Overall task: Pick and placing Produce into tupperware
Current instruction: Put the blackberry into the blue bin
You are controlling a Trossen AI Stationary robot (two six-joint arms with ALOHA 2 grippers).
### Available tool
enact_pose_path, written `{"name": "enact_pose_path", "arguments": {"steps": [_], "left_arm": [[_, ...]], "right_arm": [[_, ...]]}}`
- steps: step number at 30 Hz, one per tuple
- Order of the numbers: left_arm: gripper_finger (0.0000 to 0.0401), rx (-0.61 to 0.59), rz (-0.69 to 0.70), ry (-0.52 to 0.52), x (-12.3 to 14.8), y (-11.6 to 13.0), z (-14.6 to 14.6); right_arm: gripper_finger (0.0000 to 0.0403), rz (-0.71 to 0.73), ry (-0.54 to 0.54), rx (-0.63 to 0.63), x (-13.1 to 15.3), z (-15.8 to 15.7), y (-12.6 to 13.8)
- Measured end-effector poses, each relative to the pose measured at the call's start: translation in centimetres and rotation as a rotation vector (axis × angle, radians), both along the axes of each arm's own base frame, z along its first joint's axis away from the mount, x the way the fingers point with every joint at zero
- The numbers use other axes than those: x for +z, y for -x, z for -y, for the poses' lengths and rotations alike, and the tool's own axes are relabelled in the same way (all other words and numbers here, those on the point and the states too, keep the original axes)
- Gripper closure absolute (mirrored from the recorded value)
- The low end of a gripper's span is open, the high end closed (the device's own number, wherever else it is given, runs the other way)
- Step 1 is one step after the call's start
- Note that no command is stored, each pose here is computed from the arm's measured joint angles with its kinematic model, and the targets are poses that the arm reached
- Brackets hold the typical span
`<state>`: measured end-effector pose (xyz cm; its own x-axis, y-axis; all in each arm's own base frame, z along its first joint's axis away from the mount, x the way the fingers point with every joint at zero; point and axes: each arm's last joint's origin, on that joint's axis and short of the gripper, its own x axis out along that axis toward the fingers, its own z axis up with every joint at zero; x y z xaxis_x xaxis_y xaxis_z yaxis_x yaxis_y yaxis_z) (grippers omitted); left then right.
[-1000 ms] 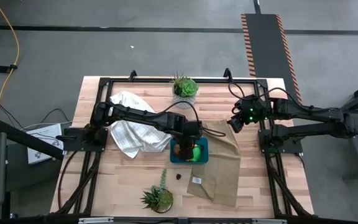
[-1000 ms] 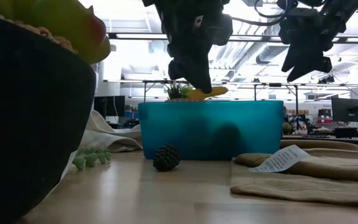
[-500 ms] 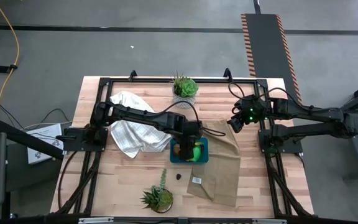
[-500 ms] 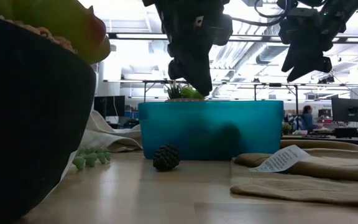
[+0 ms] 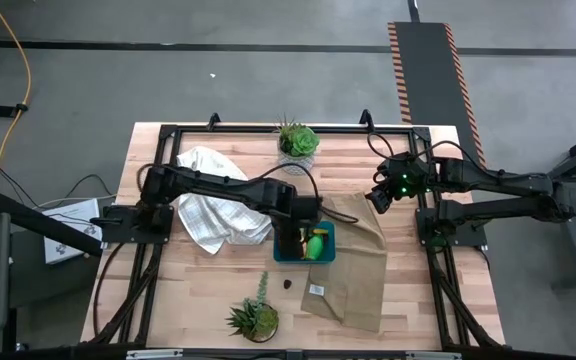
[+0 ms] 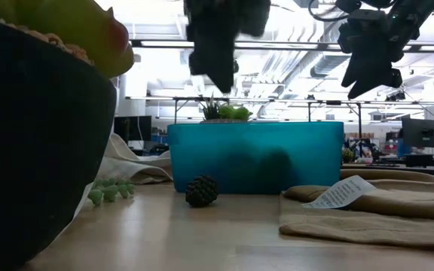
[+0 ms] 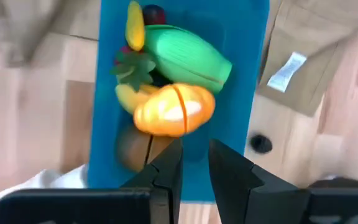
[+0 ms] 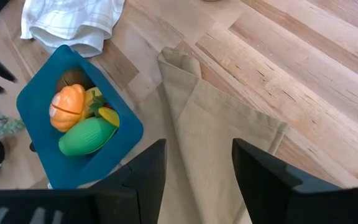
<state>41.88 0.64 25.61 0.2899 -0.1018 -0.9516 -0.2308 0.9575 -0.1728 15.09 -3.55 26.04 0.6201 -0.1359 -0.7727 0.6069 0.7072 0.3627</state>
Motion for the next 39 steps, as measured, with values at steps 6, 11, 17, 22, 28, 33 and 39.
{"name": "enact_pose_path", "arguments": {"steps": [6,11,17,22,28,33,39], "left_arm": [[0.0335,-0.014,0.110,-0.077,3.6,0.6,1.2],[0.0335,0.016,0.161,-0.125,6.1,2.1,1.4],[0.0335,0.077,0.170,-0.199,8.8,4.6,1.0],[0.0335,0.106,0.154,-0.259,10.5,6.7,1.4],[0.0335,0.119,0.130,-0.348,11.8,9.4,2.6],[0.0335,0.139,0.167,-0.356,11.5,12.0,3.4],[0.0335,0.212,0.242,-0.258,9.5,15.9,4.2]], "right_arm": [[0.0229,0.002,-0.004,-0.005,0.0,0.0,0.0],[0.0229,0.003,-0.009,-0.011,0.0,0.0,0.0],[0.0229,0.023,-0.015,-0.023,0.1,0.0,-0.1],[0.0229,0.045,-0.014,-0.023,0.3,0.0,-0.3],[0.0229,0.094,-0.022,-0.010,0.6,-0.5,-0.7],[0.0229,0.151,-0.020,-0.050,1.0,-1.0,-1.2],[0.0229,0.230,-0.028,-0.096,1.5,-1.4,-1.7]]}}
